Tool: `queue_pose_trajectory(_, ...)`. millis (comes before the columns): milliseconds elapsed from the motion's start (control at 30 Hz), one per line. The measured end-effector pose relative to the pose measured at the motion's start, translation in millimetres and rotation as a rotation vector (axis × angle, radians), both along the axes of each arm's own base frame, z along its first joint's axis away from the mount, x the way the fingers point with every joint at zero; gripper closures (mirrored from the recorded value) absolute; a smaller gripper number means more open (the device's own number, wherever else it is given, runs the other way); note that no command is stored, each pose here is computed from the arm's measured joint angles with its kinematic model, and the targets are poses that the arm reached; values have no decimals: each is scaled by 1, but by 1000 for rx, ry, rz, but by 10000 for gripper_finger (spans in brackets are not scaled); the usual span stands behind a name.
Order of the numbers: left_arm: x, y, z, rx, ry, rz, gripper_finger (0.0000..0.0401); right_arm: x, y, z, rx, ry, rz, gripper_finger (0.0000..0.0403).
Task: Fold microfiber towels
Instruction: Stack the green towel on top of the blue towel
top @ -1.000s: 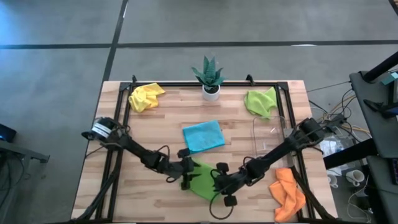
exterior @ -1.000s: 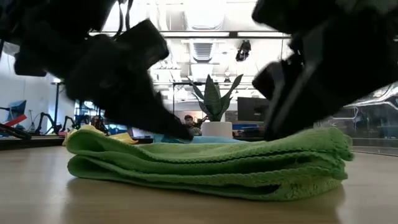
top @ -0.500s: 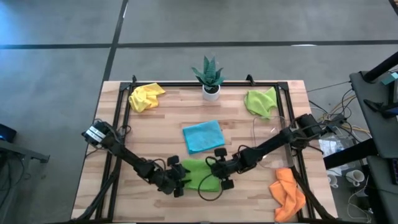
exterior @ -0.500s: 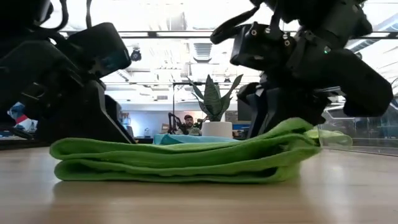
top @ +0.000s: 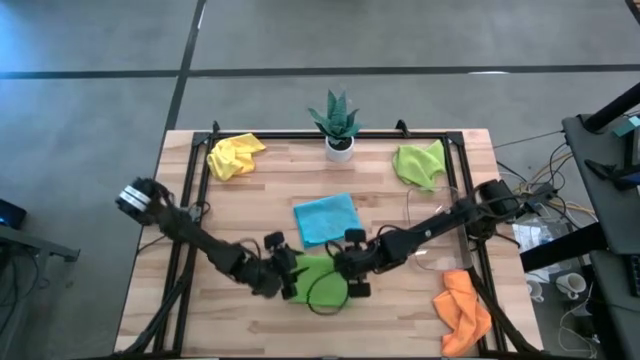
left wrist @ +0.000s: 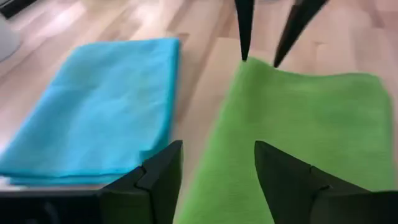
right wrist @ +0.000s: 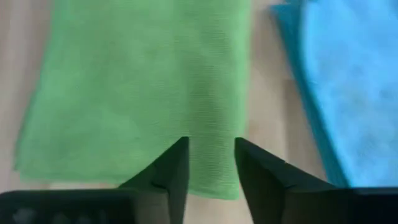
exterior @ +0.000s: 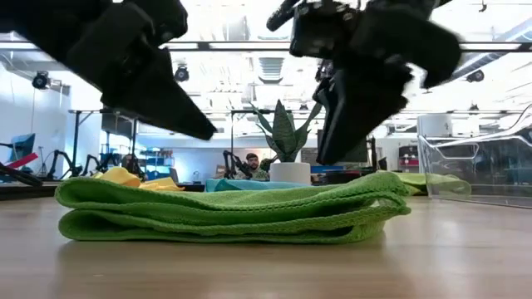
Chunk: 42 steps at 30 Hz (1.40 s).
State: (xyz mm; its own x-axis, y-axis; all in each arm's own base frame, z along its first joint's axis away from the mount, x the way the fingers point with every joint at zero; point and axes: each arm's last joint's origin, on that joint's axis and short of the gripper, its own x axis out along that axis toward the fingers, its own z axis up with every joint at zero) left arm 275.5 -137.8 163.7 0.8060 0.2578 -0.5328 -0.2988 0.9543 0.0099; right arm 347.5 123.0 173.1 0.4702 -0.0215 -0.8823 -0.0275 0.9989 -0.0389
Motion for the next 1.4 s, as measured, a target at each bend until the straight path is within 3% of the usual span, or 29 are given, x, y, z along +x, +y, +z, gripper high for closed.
queue_pose_trajectory(233, -13, 47, -7, -38, 139, -23, 164, 4, -25, 1, 95, 27, -192, 187)
queue_pose_trajectory(433, -12, 57, -26, -150, 169, -127, 131, 5, -29, -1, 196, 55, -199, 164)
queue_pose_trajectory(667, -6, 55, -41, -144, 191, -150, 130, 2, -35, -17, 231, 97, -237, 180)
queue_pose_trajectory(800, -2, 53, -47, -166, 198, -149, 130, 2, -33, -38, 226, 169, -209, 187)
queue_pose_trajectory(967, -2, 52, -43, -188, 200, -170, 130, 3, -32, -44, 232, 195, -174, 201)
queue_pose_trajectory(1100, -6, 53, -26, -170, 183, -249, 130, 2, -33, -43, 219, 195, -151, 228)
queue_pose_trajectory(1233, -7, 64, -12, -155, 140, -228, 130, 2, -33, -42, 205, 197, -129, 266)
queue_pose_trajectory(1400, -1, 76, -22, -160, 171, -190, 130, 1, -34, -43, 177, 195, -116, 309)
